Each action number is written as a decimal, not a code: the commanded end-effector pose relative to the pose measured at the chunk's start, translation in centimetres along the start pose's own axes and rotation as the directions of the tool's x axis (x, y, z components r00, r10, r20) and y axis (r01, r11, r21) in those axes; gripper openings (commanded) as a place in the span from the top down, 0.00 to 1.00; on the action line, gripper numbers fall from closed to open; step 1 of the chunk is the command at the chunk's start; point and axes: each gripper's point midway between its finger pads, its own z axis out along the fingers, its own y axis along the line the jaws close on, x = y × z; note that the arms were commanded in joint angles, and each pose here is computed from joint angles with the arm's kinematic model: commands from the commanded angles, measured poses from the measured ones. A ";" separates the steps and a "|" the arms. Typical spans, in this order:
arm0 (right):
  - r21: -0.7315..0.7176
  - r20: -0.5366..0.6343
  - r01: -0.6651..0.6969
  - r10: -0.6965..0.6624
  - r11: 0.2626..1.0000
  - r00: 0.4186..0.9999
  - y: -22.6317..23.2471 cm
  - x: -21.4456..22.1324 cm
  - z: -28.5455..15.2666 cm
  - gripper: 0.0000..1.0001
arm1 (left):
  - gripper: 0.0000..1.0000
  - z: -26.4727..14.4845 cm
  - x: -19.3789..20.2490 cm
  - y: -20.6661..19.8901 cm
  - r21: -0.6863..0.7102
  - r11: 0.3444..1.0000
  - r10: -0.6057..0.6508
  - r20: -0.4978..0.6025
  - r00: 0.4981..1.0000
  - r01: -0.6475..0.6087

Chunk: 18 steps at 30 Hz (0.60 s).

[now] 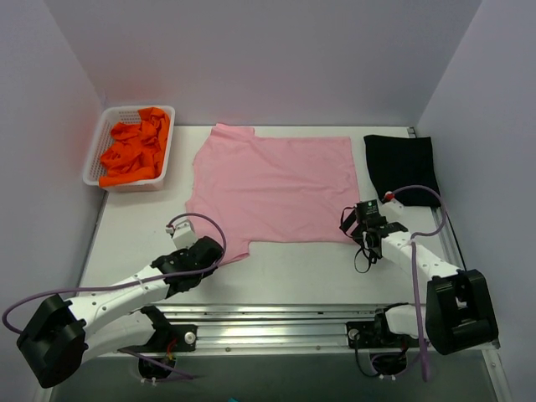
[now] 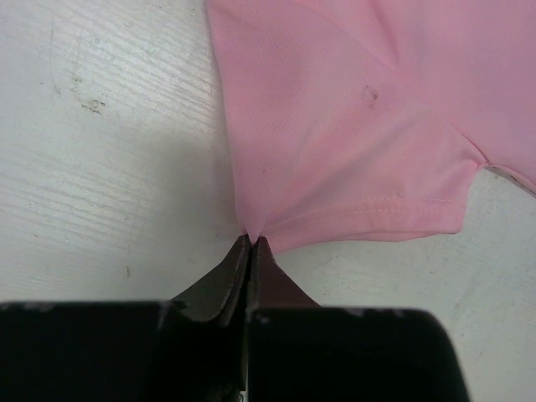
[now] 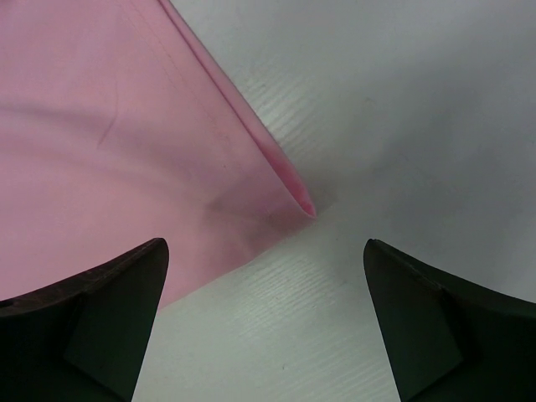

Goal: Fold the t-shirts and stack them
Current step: Fold the tshirt

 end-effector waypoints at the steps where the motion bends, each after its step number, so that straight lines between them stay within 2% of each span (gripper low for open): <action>1: 0.015 0.005 -0.037 0.037 0.999 0.999 -0.7 0.5 -0.1 0.03 | 0.98 0.0 -0.5 0.5 -0.018 1.000 -0.003 0.028 1.000 0.004; 3: 0.025 0.007 -0.036 0.036 0.999 0.999 -1.0 0.6 0.1 0.03 | 0.98 0.0 -0.6 0.4 -0.013 1.000 -0.003 0.028 1.000 0.003; 6: 0.023 0.008 -0.045 0.045 0.999 0.999 -0.9 0.7 0.3 0.08 | 0.98 -0.1 -0.8 0.2 -0.009 1.000 0.002 0.034 0.999 -0.002; 7: 0.023 0.009 -0.051 0.050 0.998 0.999 -0.9 0.7 0.3 0.12 | 0.98 -0.2 -0.8 0.2 -0.009 1.000 0.007 0.032 0.999 -0.007; 10: 0.022 0.005 -0.052 0.052 0.998 0.999 -0.8 1.0 0.8 0.15 | 0.98 -0.4 -1.0 0.1 -0.003 1.000 0.004 0.036 0.999 -0.004; 18: 0.053 -0.046 -0.048 0.050 0.997 0.998 -0.4 2.0 2.9 0.24 | 0.98 -0.5 -0.8 0.4 -0.003 1.000 -0.003 0.030 1.000 0.003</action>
